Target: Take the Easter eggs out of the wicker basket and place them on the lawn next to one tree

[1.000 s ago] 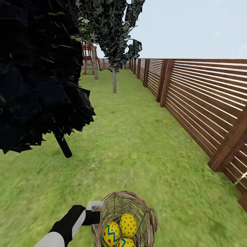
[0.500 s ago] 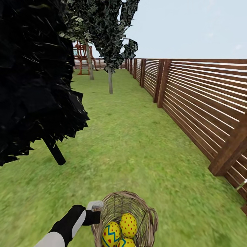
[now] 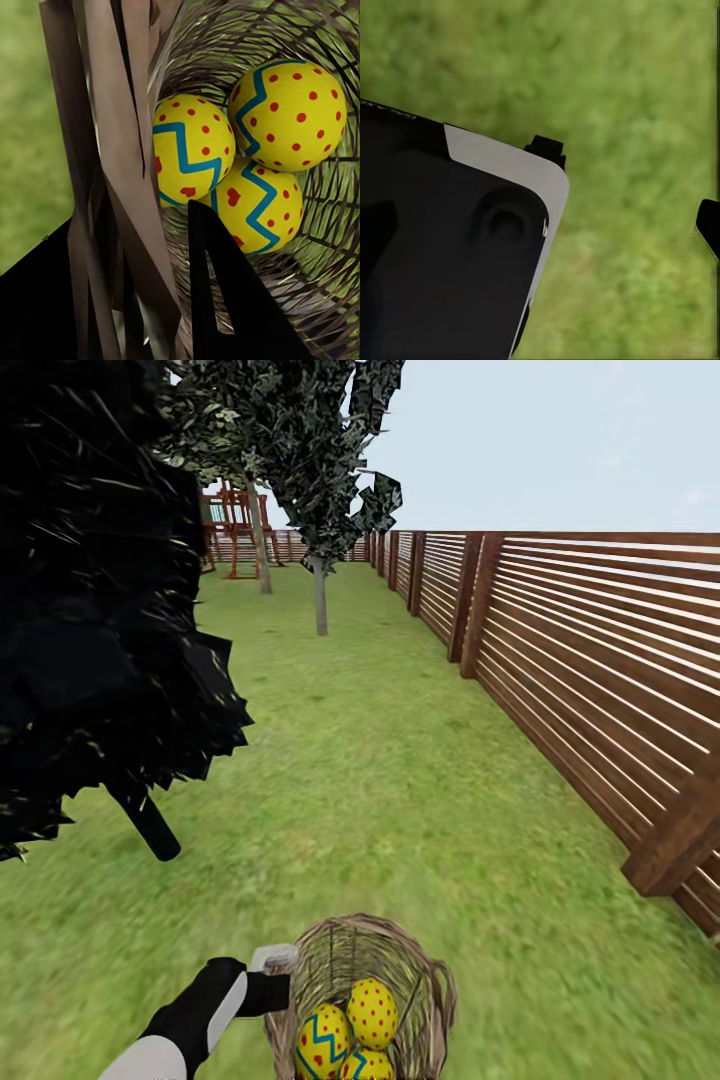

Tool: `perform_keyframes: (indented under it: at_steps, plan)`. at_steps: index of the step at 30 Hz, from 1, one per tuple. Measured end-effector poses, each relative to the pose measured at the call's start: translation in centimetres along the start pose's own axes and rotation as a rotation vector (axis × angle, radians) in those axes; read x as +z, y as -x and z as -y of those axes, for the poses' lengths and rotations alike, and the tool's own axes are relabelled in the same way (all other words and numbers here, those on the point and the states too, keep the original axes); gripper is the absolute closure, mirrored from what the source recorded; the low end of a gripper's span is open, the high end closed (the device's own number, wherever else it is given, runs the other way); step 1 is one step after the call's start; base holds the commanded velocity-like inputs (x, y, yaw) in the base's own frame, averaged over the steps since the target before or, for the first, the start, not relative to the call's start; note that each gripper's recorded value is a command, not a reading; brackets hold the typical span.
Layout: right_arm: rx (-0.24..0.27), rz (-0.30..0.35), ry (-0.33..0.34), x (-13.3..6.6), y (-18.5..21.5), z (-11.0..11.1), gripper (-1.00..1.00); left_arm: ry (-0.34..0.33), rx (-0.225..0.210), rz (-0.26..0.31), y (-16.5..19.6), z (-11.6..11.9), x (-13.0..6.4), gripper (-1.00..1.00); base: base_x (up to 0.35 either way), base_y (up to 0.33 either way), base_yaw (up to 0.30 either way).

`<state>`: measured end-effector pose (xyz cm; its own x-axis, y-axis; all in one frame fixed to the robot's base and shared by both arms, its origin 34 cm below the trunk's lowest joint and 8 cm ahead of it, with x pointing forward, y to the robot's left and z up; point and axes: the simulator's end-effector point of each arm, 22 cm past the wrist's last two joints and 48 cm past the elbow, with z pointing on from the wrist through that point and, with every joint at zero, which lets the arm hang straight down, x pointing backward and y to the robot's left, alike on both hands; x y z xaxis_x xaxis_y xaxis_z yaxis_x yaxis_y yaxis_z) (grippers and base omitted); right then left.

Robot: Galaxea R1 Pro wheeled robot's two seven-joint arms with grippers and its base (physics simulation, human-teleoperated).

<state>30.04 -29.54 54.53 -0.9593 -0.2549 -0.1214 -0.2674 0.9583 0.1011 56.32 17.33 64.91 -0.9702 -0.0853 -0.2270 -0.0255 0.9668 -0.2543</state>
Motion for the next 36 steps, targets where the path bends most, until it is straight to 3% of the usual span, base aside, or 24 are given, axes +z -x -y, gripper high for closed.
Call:
perform_keyframes:
  at_steps: [36]
  plan:
    - [0.000, 0.000, 0.000, 0.00, 0.00, 0.00, -1.00, -0.001, -0.004, 0.004, 0.17, 0.00, -0.05, 1.00, 0.319, 0.000, 0.000]
